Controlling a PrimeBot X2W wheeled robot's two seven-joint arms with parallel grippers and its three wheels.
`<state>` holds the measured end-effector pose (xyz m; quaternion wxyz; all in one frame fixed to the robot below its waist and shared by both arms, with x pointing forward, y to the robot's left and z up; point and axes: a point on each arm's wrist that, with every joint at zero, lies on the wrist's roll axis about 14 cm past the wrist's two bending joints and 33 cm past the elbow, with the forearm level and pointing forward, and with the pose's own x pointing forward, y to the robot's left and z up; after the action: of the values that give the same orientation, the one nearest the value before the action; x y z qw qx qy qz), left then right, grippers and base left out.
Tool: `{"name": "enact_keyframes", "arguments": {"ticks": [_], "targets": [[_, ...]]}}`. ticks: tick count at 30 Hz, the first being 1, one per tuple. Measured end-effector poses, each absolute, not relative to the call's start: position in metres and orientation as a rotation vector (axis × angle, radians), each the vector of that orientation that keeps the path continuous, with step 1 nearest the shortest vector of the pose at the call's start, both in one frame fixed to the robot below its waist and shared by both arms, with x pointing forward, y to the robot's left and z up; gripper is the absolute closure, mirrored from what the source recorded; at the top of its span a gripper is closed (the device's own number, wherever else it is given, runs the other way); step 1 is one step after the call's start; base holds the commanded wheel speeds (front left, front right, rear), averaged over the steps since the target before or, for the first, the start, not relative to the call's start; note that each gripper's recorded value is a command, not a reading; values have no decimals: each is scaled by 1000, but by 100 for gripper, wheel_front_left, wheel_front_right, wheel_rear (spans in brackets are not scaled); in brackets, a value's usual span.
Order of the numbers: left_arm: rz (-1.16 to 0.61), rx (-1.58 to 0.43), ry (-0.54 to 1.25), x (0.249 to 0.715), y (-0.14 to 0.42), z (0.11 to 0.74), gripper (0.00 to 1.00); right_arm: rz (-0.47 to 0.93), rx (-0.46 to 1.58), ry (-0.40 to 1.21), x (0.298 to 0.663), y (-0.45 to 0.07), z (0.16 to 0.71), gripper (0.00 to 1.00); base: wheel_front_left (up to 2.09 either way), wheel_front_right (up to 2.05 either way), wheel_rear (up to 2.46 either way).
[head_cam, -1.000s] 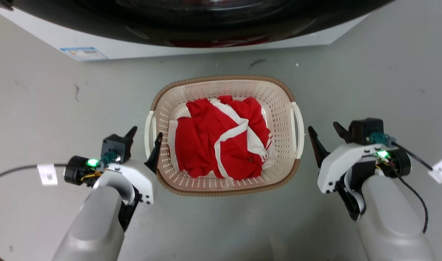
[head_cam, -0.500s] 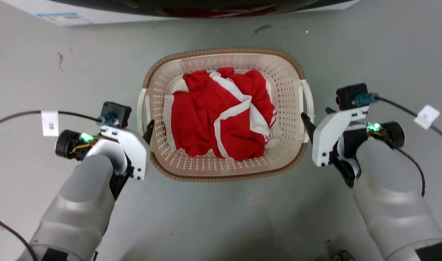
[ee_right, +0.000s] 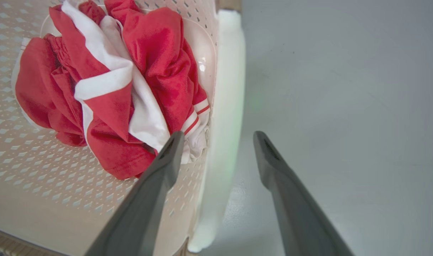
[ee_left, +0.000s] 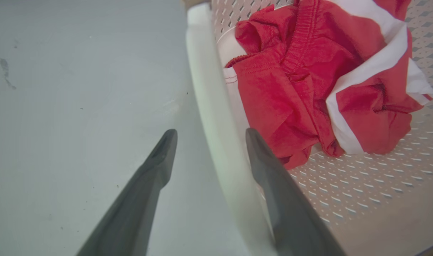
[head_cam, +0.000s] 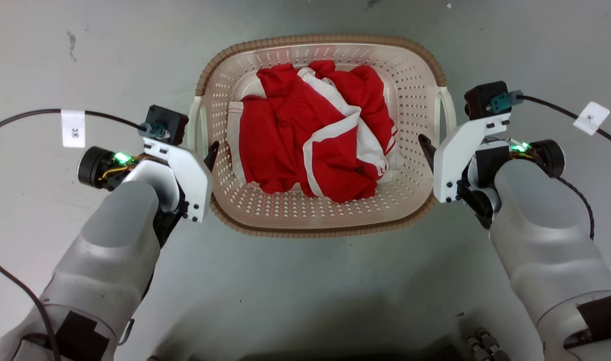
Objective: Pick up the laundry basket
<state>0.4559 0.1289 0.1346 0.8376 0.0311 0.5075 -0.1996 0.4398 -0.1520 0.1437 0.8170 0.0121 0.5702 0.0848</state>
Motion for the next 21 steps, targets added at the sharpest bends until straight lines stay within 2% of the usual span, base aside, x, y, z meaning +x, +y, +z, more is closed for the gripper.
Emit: {"name": "enact_keyframes", "arguments": {"ticks": [18, 19, 20, 21], "targets": [[-453, 66, 1125, 453, 128, 117, 0, 220, 8, 1268, 441, -142, 119, 0, 0, 0, 0], [-452, 62, 1129, 452, 127, 116, 5, 224, 4, 1272, 440, -141, 118, 0, 0, 0, 0], [-451, 55, 1136, 450, 126, 116, 75, 227, 2, 1276, 439, -141, 117, 60, 0, 0, 0], [-452, 51, 1140, 449, 125, 115, 100, 229, 3, 1276, 438, -140, 117, 100, 0, 0, 0]]}}
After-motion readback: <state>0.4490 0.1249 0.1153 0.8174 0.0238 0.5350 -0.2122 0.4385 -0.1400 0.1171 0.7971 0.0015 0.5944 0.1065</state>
